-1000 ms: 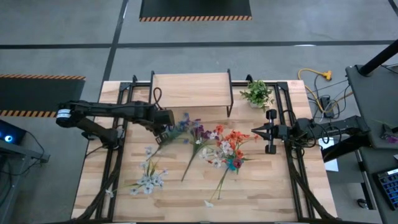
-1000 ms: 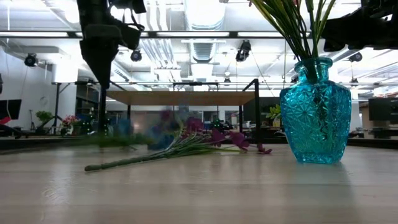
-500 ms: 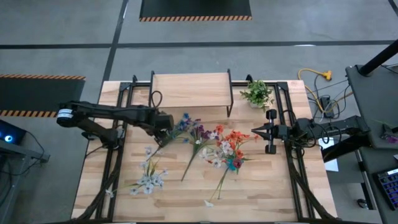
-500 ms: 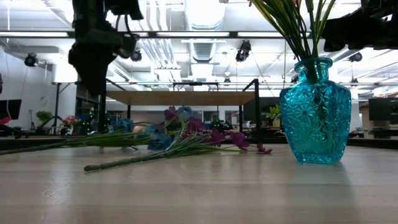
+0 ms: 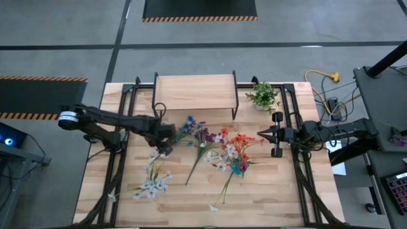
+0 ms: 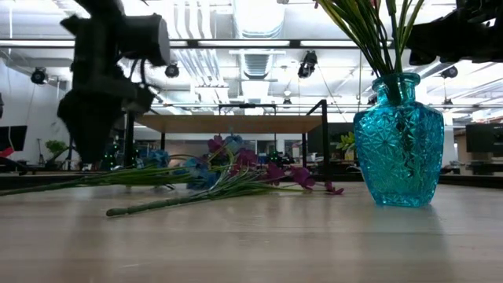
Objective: Pick and place flowers into a vace then onto a shelf
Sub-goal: Put the blue flowers into the transparent vase
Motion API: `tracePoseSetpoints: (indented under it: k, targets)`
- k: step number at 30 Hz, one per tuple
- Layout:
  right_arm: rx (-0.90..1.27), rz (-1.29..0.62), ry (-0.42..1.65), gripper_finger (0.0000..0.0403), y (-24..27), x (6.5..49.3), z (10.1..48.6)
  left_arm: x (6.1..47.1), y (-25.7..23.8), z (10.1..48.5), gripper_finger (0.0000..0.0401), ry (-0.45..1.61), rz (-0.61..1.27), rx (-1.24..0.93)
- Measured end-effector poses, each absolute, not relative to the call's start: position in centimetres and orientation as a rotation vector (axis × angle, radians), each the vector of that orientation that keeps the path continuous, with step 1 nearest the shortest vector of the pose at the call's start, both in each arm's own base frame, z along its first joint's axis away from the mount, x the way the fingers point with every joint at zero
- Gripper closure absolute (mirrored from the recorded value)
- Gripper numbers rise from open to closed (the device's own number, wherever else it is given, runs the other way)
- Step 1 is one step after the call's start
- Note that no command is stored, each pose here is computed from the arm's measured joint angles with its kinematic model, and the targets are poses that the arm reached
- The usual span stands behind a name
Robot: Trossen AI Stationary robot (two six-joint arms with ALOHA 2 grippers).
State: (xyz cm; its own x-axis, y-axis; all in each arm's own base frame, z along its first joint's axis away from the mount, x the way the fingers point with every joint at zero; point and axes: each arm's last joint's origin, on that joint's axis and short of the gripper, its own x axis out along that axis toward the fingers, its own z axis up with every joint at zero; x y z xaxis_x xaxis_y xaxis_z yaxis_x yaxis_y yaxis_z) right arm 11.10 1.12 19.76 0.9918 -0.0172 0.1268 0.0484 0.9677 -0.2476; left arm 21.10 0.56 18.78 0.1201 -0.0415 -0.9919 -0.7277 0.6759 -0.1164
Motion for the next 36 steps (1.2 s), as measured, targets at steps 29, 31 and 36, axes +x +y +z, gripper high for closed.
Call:
tracePoseSetpoints:
  k: [29,31,36]
  targets:
    - [-0.253,-0.034,-0.125,0.0394,1.1,11.1,19.8,20.0,-0.7,14.6,0.0272,1.358,0.405,-0.74]
    - [-0.253,-0.034,-0.125,0.0394,1.1,11.1,19.8,19.9,-0.7,14.7,0.0302,1.362,0.407,-0.739]
    - [-0.253,-0.034,-0.125,0.0394,1.1,11.1,19.8,20.4,-0.8,15.4,0.0388,1.363,0.393,-0.751]
